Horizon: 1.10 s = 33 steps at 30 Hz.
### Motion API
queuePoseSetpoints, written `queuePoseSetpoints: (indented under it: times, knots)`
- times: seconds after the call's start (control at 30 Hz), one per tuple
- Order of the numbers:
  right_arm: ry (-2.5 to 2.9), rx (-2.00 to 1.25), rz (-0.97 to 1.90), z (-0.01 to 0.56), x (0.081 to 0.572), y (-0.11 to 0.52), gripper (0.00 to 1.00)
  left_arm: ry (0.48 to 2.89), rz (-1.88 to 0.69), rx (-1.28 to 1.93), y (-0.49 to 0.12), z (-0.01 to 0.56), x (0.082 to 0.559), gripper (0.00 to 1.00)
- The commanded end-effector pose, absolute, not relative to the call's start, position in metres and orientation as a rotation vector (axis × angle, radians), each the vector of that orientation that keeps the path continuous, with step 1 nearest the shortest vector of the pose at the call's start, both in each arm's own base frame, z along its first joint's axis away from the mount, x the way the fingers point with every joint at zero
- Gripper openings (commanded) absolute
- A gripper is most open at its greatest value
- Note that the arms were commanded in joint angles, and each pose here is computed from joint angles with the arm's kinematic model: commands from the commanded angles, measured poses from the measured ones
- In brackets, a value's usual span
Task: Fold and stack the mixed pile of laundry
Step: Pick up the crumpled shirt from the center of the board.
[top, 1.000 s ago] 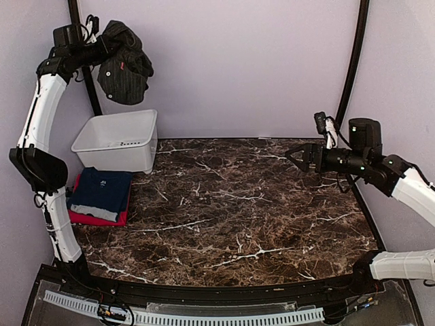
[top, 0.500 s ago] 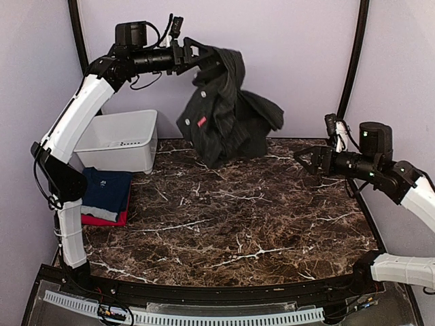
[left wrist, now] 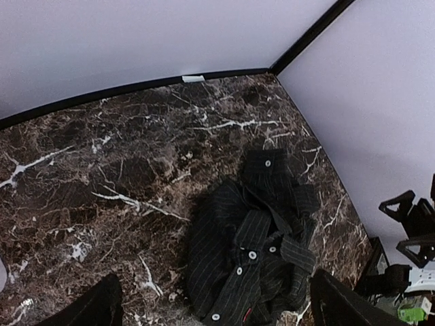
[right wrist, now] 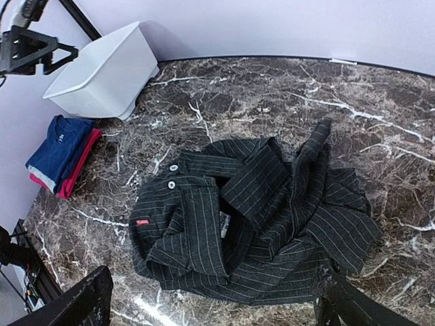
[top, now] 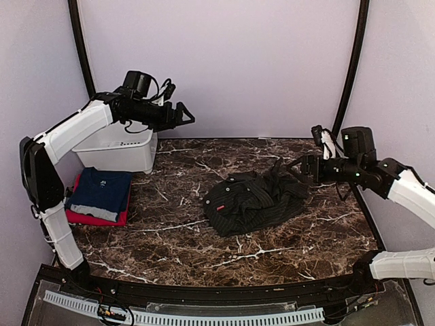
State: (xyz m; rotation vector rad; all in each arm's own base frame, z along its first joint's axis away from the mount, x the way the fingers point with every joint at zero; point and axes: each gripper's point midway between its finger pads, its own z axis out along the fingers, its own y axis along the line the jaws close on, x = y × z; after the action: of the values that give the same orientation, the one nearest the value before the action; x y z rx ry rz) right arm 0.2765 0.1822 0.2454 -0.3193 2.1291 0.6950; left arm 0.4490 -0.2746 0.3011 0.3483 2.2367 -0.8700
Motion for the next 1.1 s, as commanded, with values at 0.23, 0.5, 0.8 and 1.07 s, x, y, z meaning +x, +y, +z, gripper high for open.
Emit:
queuePoseSetpoints:
  times: [0.23, 0.5, 0.8, 1.07]
  knots:
    - [2.330, -0.458, 0.849, 0.186, 0.310, 0.235, 0.93, 2.393, -0.797, 0.625, -0.331, 0.188, 0.358, 0.85]
    - [2.528, -0.590, 0.816, 0.139, 0.325, 0.271, 0.91, 2.530, -0.878, 0.677, -0.342, 0.119, 0.315, 0.88]
    - [2.663, -0.620, 0.881, 0.092, 0.316, 0.289, 0.80, 2.610, -0.989, 0.676, -0.373, 0.062, 0.266, 0.86]
    - [2.377, -0.681, 0.969, 0.199, 0.317, 0.314, 0.00, 2.466, -0.995, 0.556, -0.379, 0.100, 0.287, 0.09]
